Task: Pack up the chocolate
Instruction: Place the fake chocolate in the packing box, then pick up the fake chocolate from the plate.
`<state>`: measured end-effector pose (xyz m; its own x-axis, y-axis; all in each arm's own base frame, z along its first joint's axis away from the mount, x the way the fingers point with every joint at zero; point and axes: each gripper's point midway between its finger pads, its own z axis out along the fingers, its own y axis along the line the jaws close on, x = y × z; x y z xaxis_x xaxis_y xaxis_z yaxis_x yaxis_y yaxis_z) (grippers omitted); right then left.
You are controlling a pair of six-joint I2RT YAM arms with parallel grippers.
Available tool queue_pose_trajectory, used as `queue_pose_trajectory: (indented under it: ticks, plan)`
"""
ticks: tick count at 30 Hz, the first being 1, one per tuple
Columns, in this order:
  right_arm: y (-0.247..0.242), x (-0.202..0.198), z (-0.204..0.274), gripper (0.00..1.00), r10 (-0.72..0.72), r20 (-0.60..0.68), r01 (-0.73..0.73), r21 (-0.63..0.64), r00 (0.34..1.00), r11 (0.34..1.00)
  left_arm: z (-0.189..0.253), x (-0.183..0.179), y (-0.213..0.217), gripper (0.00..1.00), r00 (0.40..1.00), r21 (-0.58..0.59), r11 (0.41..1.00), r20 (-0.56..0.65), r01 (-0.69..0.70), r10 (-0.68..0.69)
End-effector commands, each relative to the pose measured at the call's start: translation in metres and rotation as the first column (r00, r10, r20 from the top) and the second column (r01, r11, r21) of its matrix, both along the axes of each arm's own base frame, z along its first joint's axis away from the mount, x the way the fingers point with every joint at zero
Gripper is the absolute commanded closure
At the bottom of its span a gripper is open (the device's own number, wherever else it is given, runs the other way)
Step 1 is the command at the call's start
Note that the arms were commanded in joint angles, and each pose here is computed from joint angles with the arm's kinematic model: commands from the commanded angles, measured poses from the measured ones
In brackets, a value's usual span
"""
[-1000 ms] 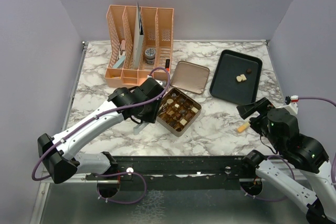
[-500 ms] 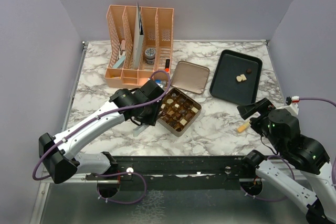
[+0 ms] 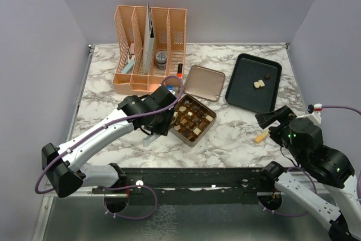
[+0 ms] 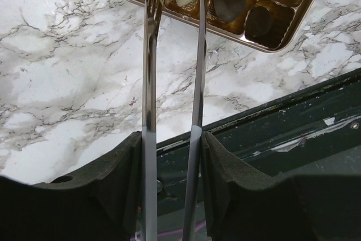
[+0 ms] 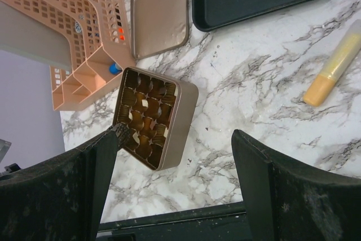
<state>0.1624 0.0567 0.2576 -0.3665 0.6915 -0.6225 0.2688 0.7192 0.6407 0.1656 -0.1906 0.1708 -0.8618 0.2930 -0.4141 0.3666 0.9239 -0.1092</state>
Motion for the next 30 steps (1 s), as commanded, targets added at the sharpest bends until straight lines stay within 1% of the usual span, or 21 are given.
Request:
queue_pose_trajectory:
  ticks: [1,9,13,16,22,27,30]
  plan:
    - [0.002,0.001,0.003,0.14,0.004,0.009,-0.004,0.017,1.0,1.0,0.014,0.006,-0.006,0.54,0.999,-0.041,0.999,0.036,0.0,0.001]
    - [0.002,0.0,0.002,0.14,0.004,0.003,-0.004,0.012,1.0,1.0,0.028,0.021,-0.015,0.54,0.996,-0.04,0.999,0.087,0.027,-0.023]
    - [0.0,0.0,0.004,0.13,-0.002,0.013,0.002,0.012,1.0,1.0,0.038,0.035,-0.018,0.54,0.988,-0.031,0.999,0.149,0.036,-0.031]
    - [-0.003,0.0,0.005,0.14,-0.015,0.021,0.015,0.009,1.0,1.0,0.044,0.047,-0.03,0.55,0.975,-0.061,0.995,0.213,0.082,-0.068]
    - [-0.002,0.003,0.015,0.14,-0.01,0.043,0.01,0.013,0.999,1.0,0.059,0.081,-0.066,0.55,0.918,-0.142,0.975,0.381,0.173,-0.107]
    - [-0.002,0.003,0.02,0.13,-0.01,0.052,0.009,0.015,0.999,1.0,0.064,0.106,-0.095,0.54,0.854,-0.151,0.954,0.497,0.259,-0.153]
    - [-0.003,0.003,0.023,0.14,-0.012,0.066,0.01,0.023,0.998,1.0,0.062,0.119,-0.115,0.53,0.82,-0.145,0.938,0.538,0.316,-0.193]
